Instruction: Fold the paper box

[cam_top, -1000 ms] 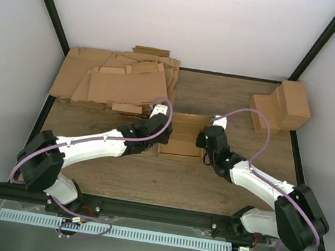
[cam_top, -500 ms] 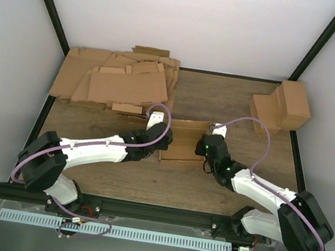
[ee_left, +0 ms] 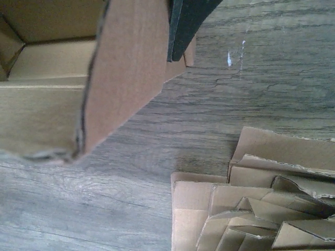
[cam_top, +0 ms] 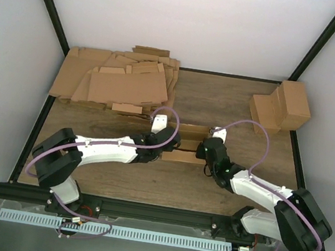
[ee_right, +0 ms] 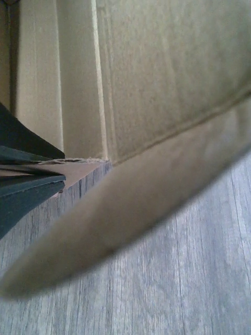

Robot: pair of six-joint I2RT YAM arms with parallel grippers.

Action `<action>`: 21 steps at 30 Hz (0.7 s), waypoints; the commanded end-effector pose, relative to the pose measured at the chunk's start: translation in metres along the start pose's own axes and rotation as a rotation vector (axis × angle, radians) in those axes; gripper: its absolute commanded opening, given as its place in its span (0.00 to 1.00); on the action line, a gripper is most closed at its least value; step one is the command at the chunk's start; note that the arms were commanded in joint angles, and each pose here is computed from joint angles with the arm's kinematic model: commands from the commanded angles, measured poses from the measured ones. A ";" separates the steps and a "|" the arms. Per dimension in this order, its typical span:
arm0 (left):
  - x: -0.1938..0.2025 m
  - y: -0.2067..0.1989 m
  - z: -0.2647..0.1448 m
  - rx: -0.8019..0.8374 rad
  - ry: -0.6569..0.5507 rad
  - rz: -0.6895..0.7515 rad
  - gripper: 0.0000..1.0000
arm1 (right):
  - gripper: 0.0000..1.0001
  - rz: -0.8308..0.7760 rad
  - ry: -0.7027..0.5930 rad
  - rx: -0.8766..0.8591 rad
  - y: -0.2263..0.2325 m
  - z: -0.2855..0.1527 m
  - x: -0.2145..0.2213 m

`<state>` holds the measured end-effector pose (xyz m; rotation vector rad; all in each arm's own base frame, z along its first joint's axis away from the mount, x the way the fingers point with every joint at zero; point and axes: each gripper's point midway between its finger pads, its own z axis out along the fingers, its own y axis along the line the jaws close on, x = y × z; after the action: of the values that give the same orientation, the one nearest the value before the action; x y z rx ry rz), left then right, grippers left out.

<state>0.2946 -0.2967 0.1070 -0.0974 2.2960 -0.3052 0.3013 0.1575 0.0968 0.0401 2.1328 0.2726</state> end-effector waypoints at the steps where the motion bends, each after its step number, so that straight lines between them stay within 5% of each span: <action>1: 0.010 -0.025 -0.005 0.086 0.059 -0.020 0.04 | 0.07 -0.021 0.025 -0.051 0.017 0.000 -0.001; 5: 0.012 -0.026 -0.009 0.101 0.079 -0.017 0.06 | 0.06 -0.028 0.018 -0.064 0.017 -0.004 -0.001; 8: 0.011 -0.026 -0.016 0.111 0.097 -0.004 0.18 | 0.05 -0.049 0.017 -0.061 0.014 -0.006 0.002; 15: 0.015 -0.022 -0.048 0.139 0.179 0.082 0.87 | 0.04 -0.080 0.007 -0.087 0.015 -0.009 0.004; 21: 0.007 0.004 -0.095 0.147 0.221 0.117 1.00 | 0.04 -0.096 0.019 -0.086 0.016 -0.004 0.007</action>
<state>0.2415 -0.2978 0.1450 0.0869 2.4327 -0.4543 0.2926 0.1661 0.0969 -0.0811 2.1397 0.2949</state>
